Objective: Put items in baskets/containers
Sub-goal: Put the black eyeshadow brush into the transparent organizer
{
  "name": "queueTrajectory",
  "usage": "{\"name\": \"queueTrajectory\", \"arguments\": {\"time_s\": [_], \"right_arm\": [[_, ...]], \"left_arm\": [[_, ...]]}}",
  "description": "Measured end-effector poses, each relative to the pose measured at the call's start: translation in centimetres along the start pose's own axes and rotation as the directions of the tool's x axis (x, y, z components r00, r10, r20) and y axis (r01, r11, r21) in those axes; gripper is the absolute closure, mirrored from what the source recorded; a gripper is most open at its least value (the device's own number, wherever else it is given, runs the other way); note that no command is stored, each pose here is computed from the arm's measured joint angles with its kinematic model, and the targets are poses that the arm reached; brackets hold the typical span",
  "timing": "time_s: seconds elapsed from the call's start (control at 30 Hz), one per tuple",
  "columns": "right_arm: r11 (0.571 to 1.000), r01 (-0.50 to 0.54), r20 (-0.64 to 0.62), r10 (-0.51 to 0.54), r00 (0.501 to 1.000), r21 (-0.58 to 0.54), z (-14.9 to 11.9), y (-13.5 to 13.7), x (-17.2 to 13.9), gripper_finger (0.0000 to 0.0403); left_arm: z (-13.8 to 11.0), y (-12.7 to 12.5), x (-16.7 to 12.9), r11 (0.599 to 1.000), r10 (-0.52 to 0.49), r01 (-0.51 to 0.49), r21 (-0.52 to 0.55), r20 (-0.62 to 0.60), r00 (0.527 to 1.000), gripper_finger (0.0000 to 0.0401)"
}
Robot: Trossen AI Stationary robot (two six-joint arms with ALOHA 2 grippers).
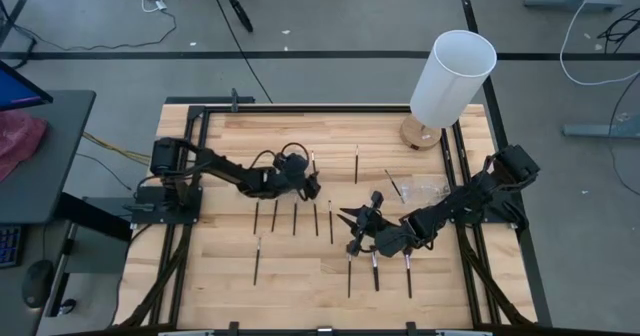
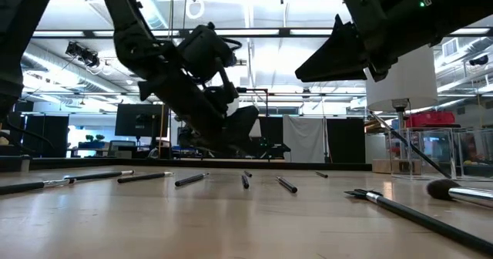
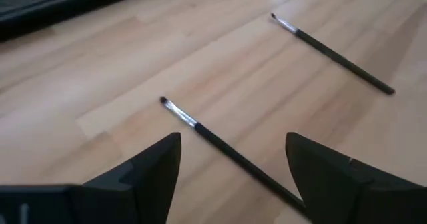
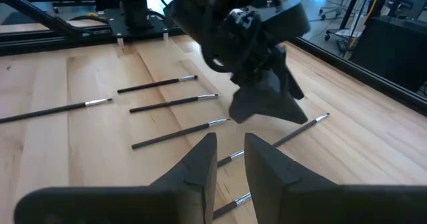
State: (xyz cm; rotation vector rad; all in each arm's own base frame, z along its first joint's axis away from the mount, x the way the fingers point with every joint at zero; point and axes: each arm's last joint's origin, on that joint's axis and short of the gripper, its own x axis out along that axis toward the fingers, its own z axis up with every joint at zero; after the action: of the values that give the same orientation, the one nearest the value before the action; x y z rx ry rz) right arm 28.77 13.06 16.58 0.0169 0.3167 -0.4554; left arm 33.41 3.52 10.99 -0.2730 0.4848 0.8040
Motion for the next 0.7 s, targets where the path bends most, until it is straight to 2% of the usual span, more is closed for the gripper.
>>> {"name": "queueTrajectory", "arguments": {"time_s": [0.17, 0.4, 0.7], "right_arm": [[1.000, 0.000, -0.003, 0.000, 1.000, -0.004, -0.1, 0.0, 0.0, 0.0325], [1.000, -0.001, -0.005, 0.001, 1.000, -0.006, -0.1, 0.0, 0.0, 0.0325], [1.000, -0.004, -0.005, 0.004, 1.000, -0.002, -0.1, 0.0, -0.1, 0.0325]], "left_arm": [[0.6, 0.7, 0.8, 0.999, -0.040, 0.038, -0.029, -0.047, 0.998, 0.0143], [0.1, 1.5, 2.5, 0.998, -0.014, 0.010, -0.066, -0.056, 0.998, 0.0149], [-1.5, 0.7, 4.0, 0.999, 0.034, -0.033, 0.009, -0.103, 0.994, 0.0156]]}}
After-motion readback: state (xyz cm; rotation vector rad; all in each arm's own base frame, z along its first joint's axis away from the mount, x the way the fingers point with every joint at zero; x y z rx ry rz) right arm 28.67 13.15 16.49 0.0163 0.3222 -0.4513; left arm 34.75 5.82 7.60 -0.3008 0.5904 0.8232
